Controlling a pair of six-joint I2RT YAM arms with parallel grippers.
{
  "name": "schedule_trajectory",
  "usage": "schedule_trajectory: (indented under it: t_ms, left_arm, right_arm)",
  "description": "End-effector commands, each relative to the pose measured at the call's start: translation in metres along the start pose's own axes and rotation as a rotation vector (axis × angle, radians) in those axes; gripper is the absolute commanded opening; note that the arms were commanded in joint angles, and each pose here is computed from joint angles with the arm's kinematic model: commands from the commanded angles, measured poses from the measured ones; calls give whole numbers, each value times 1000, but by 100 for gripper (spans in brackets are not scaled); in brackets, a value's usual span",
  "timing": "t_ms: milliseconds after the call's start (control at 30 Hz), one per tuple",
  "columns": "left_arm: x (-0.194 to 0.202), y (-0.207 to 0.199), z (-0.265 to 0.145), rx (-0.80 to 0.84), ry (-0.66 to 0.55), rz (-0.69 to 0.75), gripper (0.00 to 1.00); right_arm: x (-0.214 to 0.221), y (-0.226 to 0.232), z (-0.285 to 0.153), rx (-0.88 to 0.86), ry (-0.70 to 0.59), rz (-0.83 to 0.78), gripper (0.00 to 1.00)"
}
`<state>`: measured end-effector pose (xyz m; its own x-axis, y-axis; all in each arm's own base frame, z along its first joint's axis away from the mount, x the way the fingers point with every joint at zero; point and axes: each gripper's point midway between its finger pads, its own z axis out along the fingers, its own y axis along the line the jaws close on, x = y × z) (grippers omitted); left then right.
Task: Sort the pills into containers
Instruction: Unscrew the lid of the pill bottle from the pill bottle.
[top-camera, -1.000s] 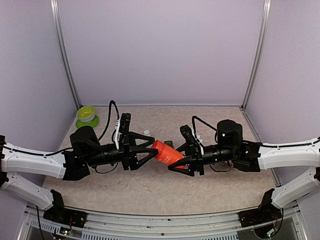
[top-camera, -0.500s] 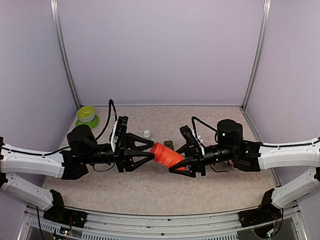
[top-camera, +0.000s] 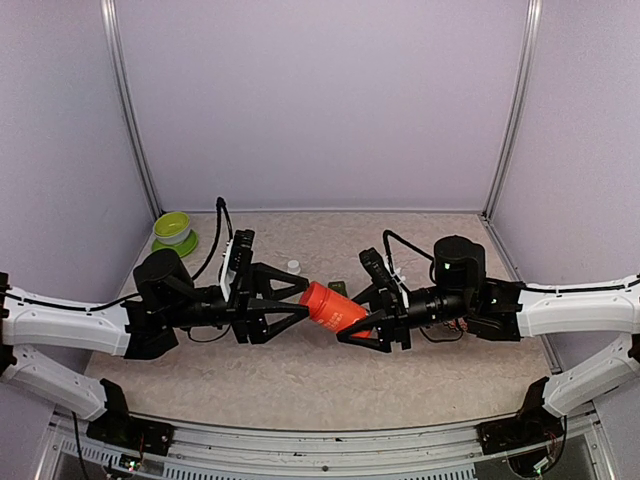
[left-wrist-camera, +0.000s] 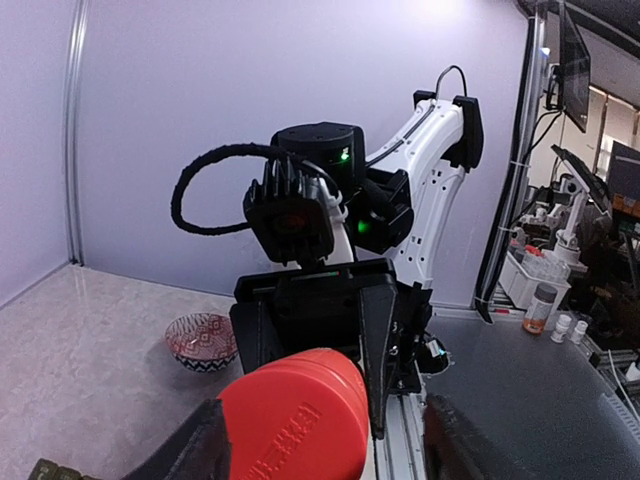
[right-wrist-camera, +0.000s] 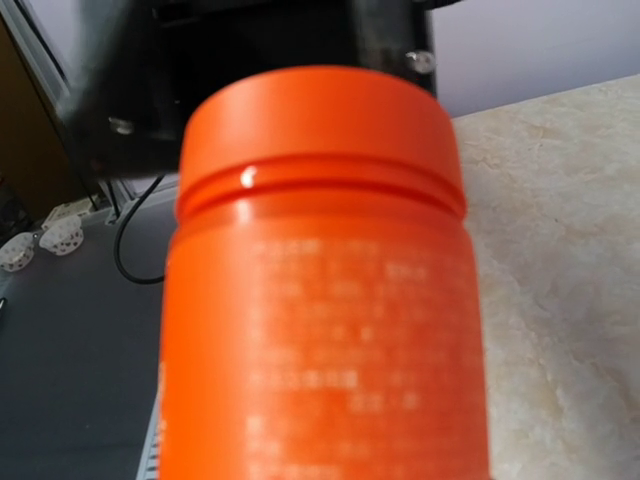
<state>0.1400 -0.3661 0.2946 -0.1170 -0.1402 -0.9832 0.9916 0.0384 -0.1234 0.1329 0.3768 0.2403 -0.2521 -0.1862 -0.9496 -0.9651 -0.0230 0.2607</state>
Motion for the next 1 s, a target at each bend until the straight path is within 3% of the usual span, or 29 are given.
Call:
schedule_trajectory:
  t_ms: [0, 500, 967]
  left_arm:
    - [8, -2, 1, 13, 23, -13, 70]
    - [12, 14, 1, -68, 37, -11, 77]
    - [15, 11, 6, -38, 34, -78, 32]
  right_arm:
    - [-28, 6, -2, -9, -57, -58, 30]
    - [-24, 23, -4, -104, -59, -61, 30]
    - [-23, 7, -1, -17, -48, -85, 30]
